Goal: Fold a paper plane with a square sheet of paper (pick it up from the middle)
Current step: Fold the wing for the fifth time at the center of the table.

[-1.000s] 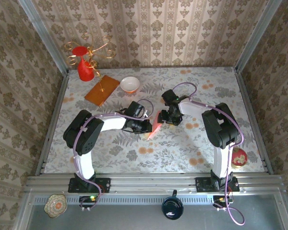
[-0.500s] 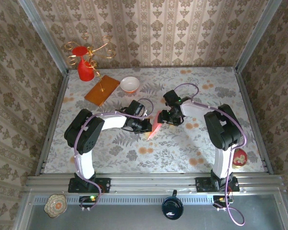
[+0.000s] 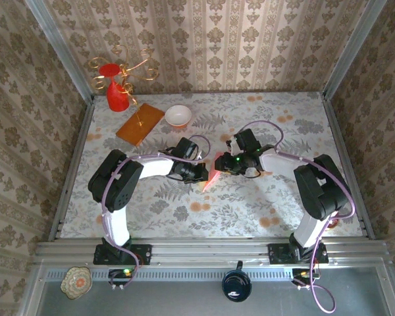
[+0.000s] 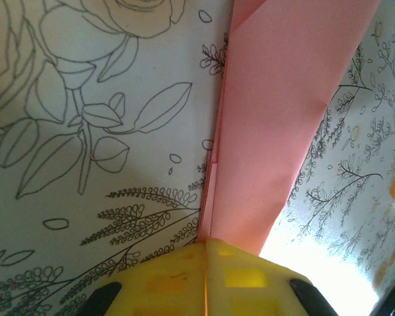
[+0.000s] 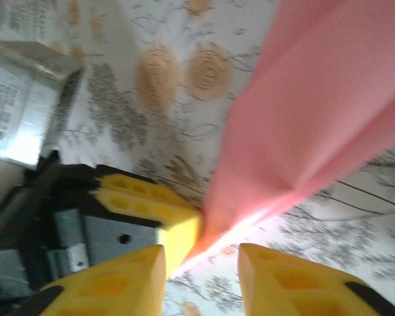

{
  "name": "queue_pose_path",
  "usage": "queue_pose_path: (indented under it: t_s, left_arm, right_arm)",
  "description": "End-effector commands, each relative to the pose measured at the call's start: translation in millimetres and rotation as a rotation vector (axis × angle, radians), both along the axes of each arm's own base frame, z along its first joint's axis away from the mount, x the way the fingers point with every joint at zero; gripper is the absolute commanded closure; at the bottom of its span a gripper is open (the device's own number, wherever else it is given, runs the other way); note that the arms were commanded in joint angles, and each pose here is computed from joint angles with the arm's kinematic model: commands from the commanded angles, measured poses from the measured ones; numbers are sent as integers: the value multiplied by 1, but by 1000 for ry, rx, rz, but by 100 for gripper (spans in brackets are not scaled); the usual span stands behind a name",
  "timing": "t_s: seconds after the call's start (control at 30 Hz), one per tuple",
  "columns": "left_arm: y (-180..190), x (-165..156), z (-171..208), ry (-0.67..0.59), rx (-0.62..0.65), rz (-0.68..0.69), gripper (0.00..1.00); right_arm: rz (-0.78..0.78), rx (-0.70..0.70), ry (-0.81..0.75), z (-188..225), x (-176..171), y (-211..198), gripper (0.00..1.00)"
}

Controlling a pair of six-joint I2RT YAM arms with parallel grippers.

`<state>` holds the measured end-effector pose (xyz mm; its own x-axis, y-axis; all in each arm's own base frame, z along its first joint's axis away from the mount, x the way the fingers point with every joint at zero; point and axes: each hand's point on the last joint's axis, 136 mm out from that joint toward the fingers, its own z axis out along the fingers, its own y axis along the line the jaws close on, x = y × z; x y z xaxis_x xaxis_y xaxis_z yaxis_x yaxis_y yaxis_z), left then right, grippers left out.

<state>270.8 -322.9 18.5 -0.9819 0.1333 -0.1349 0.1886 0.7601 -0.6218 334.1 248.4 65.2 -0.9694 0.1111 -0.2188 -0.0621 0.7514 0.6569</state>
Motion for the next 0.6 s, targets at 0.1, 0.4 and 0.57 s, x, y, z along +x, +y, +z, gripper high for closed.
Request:
queue_pose_path:
  t_s: [0.1,0.4,0.57]
  left_arm:
    - [26,-17,-40,109,127,42,91]
    - [24,-17,-40,133,84,54,90]
    - [23,-16,-39,140,65,61,90]
  right_arm:
    - [29,101,14,-5,13,24,74]
    - [18,77,41,-25,21,26,78]
    - [4,53,53,-35,24,24,78]
